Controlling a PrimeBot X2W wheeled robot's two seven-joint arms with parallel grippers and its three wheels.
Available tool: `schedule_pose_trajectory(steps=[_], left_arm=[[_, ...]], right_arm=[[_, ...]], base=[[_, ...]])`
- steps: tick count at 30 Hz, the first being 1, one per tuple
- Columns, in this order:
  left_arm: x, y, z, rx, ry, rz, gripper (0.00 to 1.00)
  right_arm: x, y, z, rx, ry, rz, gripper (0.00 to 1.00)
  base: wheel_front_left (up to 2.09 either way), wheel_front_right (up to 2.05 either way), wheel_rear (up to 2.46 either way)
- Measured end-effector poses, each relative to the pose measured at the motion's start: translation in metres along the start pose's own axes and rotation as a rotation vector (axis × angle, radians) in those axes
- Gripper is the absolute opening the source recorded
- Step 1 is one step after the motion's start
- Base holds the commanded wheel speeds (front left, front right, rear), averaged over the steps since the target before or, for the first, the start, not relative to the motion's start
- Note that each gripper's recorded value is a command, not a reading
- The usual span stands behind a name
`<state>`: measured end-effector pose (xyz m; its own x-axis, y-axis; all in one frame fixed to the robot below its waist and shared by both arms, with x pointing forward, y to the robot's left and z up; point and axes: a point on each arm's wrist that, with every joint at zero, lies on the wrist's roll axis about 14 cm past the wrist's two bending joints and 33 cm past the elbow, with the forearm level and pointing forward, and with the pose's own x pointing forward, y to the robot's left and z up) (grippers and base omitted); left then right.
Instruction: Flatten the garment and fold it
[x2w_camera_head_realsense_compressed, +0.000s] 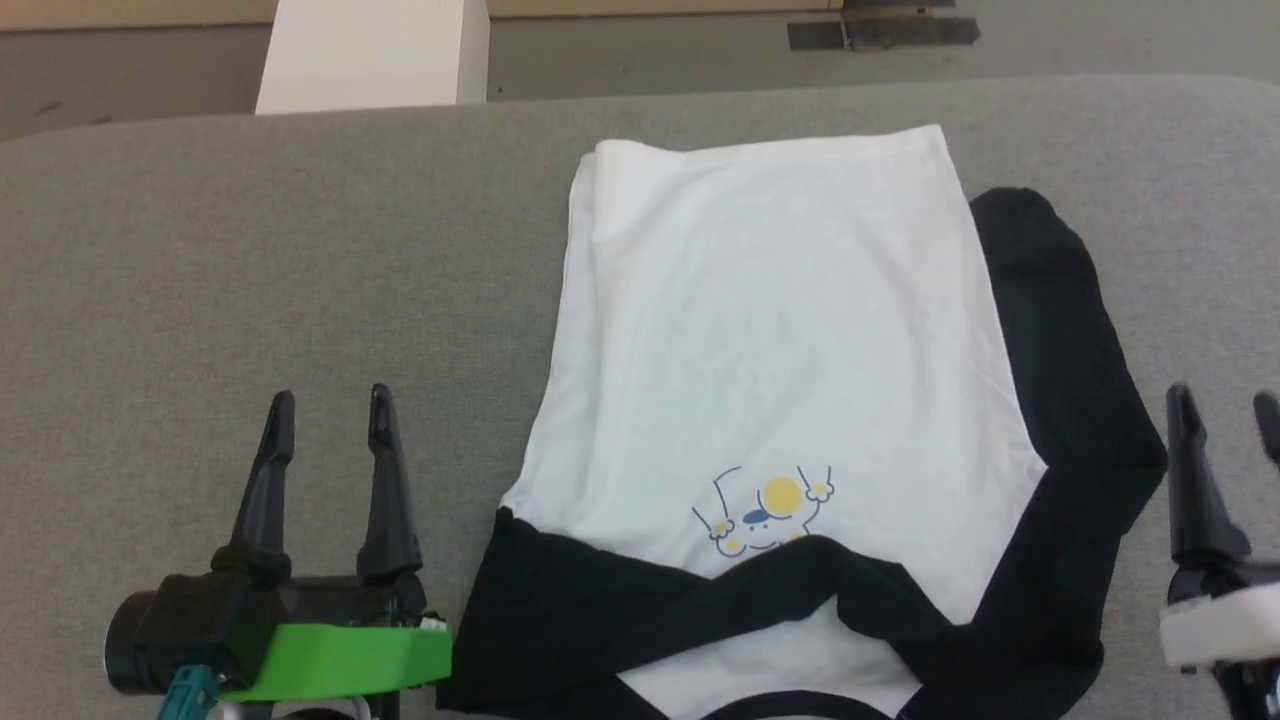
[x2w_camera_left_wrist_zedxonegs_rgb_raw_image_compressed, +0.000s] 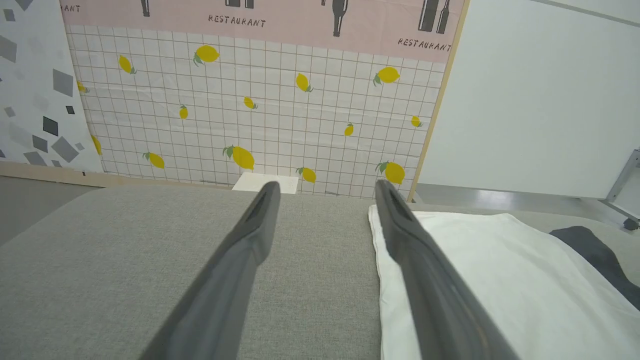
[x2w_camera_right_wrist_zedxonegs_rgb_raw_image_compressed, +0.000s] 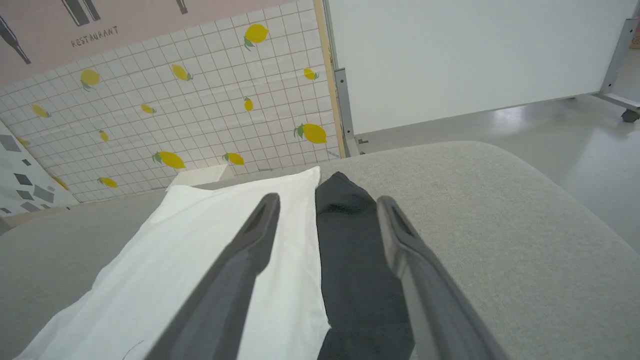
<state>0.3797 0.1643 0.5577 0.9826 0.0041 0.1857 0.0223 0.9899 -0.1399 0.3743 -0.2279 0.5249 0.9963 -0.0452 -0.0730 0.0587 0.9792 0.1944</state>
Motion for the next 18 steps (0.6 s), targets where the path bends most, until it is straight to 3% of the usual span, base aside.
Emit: schedule_pose_trajectory(steps=[3,9,18], left_arm=[[0.009,0.001,-0.011,-0.003,0.007,0.003,1.00],[0.021,0.002,-0.024,-0.014,0.020,0.005,1.00],[0.041,0.001,-0.049,0.005,0.044,-0.011,1.00]], right_arm=[[0.037,0.014,0.029,-0.050,-0.061,0.037,1.00],[0.091,0.006,0.062,-0.103,-0.053,0.074,1.00],[0.163,-0.018,0.020,-0.089,0.256,0.053,1.00]], base=[[0.00,0.00,0.00],[0.00,0.00,0.00],[0.00,0.00,0.00]])
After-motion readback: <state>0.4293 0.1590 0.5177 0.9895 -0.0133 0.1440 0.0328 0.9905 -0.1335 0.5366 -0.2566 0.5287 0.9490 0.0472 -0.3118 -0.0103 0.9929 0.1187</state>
